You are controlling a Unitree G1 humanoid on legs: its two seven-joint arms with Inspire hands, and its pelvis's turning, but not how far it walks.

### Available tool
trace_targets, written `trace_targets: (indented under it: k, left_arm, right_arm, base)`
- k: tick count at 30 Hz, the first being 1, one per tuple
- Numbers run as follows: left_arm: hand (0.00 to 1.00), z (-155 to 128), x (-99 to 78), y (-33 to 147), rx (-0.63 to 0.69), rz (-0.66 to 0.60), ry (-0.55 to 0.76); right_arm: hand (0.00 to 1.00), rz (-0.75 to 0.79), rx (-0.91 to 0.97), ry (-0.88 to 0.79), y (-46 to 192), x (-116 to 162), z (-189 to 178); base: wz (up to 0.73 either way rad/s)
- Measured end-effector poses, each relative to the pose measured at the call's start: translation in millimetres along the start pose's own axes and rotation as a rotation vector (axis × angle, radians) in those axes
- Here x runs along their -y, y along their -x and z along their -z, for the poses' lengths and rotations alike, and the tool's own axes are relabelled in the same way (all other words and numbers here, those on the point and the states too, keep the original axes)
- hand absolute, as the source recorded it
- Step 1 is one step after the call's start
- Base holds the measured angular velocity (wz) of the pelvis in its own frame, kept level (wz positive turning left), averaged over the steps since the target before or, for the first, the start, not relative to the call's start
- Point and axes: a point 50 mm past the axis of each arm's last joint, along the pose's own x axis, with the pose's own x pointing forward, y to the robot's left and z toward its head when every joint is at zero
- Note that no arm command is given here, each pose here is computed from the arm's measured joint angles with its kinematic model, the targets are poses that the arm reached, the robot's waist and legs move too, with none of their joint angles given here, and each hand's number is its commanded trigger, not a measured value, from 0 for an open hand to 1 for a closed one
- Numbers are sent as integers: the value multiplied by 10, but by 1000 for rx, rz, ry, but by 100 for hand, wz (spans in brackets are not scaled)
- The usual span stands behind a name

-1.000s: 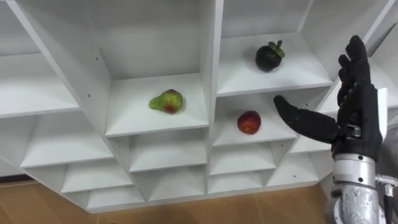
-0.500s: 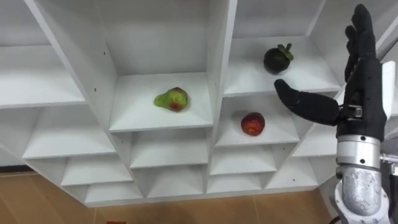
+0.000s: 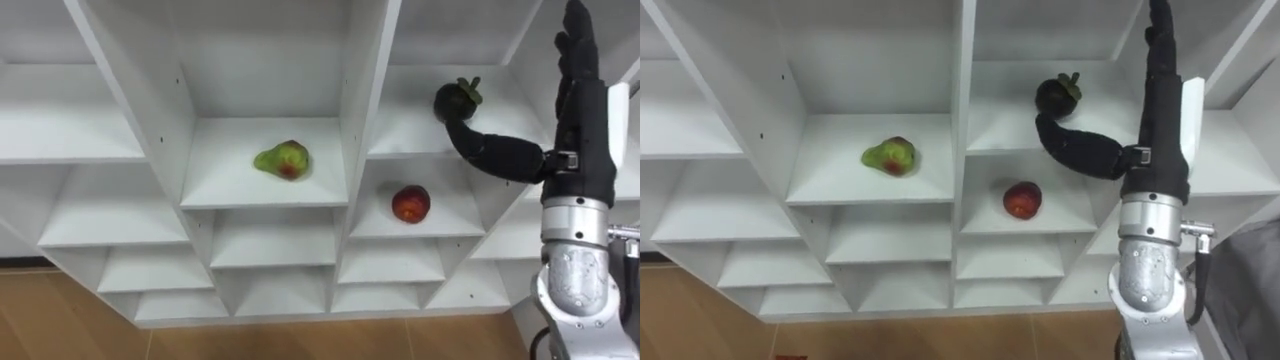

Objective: Collect fruits from the closet

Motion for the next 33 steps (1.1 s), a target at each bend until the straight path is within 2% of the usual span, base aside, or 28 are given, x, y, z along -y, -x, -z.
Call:
trace_targets:
  k: [16, 33]
  left_arm:
    - [100, 45, -1, 3, -39, -6, 21]
    - [100, -29, -20, -7, -18, 8, 5]
  right_arm:
    - [0, 39, -102, 43, -176, 50, 266]
    - [0, -1, -136, 39, -412, 48, 299]
  base:
    - [5]
    - [2]
